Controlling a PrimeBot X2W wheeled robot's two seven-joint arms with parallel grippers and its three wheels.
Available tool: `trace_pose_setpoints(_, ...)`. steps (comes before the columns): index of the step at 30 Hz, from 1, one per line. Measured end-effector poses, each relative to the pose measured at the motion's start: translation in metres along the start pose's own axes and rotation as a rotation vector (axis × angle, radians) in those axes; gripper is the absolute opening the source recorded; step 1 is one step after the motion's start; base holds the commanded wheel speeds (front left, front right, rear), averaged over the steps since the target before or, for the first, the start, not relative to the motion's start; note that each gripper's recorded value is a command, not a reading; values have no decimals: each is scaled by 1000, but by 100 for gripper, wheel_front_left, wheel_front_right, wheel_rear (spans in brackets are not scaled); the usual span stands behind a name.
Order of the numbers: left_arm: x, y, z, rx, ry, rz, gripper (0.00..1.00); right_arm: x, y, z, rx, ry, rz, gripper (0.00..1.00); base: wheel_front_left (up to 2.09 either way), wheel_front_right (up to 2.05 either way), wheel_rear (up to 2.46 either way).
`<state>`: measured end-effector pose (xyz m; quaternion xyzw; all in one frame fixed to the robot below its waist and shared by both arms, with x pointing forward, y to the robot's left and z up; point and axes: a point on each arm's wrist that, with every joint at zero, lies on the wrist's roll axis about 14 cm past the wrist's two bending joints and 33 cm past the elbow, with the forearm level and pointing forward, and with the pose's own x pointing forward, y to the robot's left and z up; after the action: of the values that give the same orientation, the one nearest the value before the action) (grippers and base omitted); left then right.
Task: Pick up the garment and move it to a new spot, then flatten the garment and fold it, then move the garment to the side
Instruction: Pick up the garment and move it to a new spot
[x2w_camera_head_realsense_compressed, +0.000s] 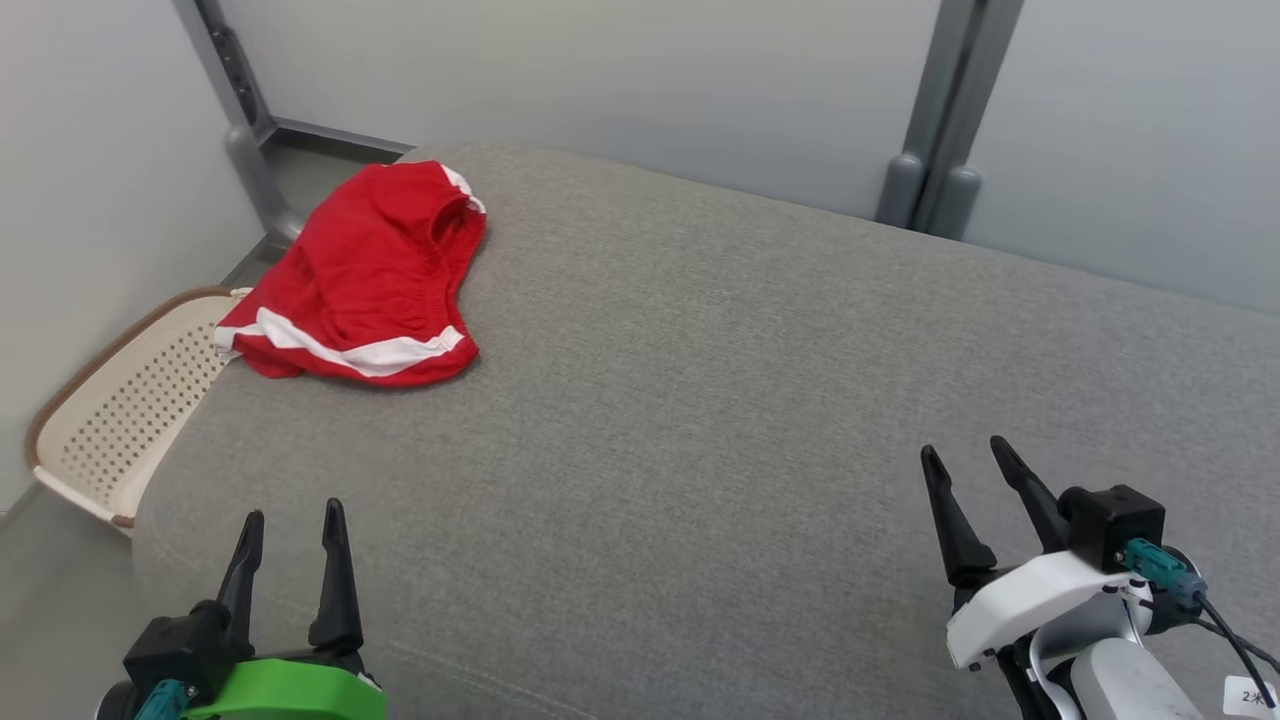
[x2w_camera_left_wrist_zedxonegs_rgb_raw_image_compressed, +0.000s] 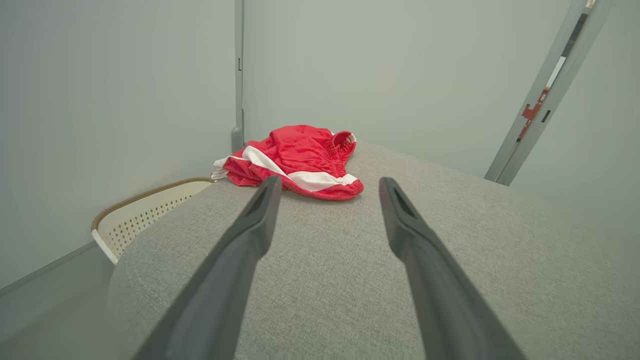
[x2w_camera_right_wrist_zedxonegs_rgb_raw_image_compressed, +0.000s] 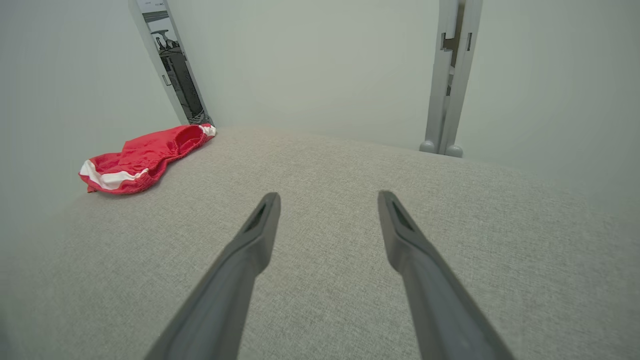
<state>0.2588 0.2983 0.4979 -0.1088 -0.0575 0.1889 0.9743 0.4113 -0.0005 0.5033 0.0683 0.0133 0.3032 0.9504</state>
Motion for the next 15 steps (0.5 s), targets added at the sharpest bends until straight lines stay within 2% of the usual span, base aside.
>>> trace_pose_setpoints(8, -16, 25, 3, -3, -6, 83, 100, 18, 38, -2, 5, 7, 115, 100, 0, 0, 0)
trace_pose_setpoints(15, -15, 27, 2, -13, -3, 92, 100, 19, 42, -3, 9, 14, 133, 100, 0, 0, 0)
